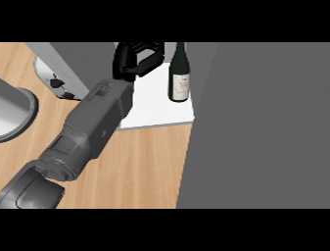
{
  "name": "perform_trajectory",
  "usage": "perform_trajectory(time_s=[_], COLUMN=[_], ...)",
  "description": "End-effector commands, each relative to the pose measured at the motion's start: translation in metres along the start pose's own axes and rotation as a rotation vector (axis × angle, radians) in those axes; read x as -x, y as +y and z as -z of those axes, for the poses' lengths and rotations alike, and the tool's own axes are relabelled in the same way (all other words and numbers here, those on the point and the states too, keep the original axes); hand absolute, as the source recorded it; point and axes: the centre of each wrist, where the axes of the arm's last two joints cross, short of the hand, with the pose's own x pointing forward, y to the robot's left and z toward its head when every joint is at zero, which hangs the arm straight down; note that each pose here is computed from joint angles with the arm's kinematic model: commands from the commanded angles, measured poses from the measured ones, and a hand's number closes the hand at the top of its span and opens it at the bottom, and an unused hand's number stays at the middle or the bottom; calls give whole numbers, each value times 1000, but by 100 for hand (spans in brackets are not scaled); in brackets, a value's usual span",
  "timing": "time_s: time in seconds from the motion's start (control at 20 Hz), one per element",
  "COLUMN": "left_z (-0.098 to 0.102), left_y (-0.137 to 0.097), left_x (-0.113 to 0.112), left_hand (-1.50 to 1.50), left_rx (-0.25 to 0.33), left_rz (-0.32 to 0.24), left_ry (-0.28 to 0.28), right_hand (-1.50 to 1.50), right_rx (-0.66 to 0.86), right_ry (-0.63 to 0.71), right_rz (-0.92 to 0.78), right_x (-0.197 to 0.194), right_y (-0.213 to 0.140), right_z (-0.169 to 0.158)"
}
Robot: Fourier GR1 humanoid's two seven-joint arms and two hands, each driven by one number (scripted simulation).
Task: Pick up the wine, place it into the cabinet and close the cabinet
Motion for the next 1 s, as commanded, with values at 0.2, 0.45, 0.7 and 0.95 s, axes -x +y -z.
perform_trajectory(time_s=[0.2, 0.45, 0.7, 0.95], left_z=[-8, 0, -6, -15], left_y=[-23, -31, -29, -29], left_x=[4, -10, -5, 0], left_hand=[-150, -150, -150, -150], left_rx=[116, 129, 149, 192], left_rz=[-127, -144, -168, -229], left_ry=[15, 1, 8, 31], right_hand=[-150, -150, -150, -150], right_rx=[5, 26, 52, 63], right_ry=[-9, -12, 13, 36], right_rz=[77, 91, 87, 69], right_x=[-47, -47, -57, -51], right_y=[-3, -3, -4, -4], right_z=[-11, -9, -17, -25])
